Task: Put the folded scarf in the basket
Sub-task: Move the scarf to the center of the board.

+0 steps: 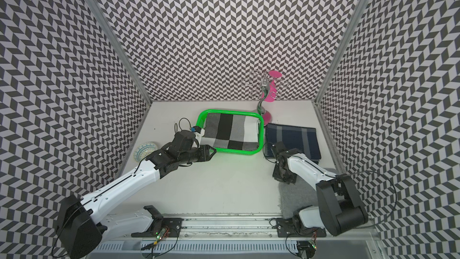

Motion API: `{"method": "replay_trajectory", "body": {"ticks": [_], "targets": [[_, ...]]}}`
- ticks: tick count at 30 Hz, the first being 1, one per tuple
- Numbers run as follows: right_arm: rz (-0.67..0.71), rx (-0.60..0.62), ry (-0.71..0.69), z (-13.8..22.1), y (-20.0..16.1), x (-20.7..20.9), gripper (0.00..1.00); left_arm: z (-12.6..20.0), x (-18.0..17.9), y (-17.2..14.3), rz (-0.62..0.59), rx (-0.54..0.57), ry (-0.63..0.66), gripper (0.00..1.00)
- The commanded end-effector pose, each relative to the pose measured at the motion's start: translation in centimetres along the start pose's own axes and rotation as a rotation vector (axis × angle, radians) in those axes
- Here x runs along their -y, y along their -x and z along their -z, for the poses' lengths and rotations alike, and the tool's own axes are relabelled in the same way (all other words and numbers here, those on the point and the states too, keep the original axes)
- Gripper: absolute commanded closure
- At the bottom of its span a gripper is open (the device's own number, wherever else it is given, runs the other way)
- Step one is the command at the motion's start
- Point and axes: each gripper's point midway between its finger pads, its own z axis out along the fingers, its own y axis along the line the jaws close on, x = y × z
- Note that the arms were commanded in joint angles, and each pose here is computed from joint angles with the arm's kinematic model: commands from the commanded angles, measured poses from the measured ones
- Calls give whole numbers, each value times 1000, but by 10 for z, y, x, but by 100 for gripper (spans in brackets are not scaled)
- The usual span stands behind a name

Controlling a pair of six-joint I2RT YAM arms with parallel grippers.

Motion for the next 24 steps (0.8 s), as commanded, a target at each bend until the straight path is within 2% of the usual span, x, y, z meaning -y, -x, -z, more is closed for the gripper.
{"method": "replay_trajectory", "body": {"ticks": [1,13,14,17,20,24], "targets": [[-7,-4,188,12,1,-48,83,10,-3,-5,15,7,-4,54],[33,-60,458,54,-28,-147,81,17,-13,-32,62,-28,-16,54],[46,-64,463,55,-31,-152,79,17,-14,-35,69,-29,-22,54],[72,-59,443,52,-34,-155,60,15,-13,-45,88,-40,-34,54],[90,-17,435,59,-30,-151,50,12,-7,-54,101,-55,-46,54],[111,76,428,87,-19,-137,49,7,23,-72,142,-80,-128,54]]}}
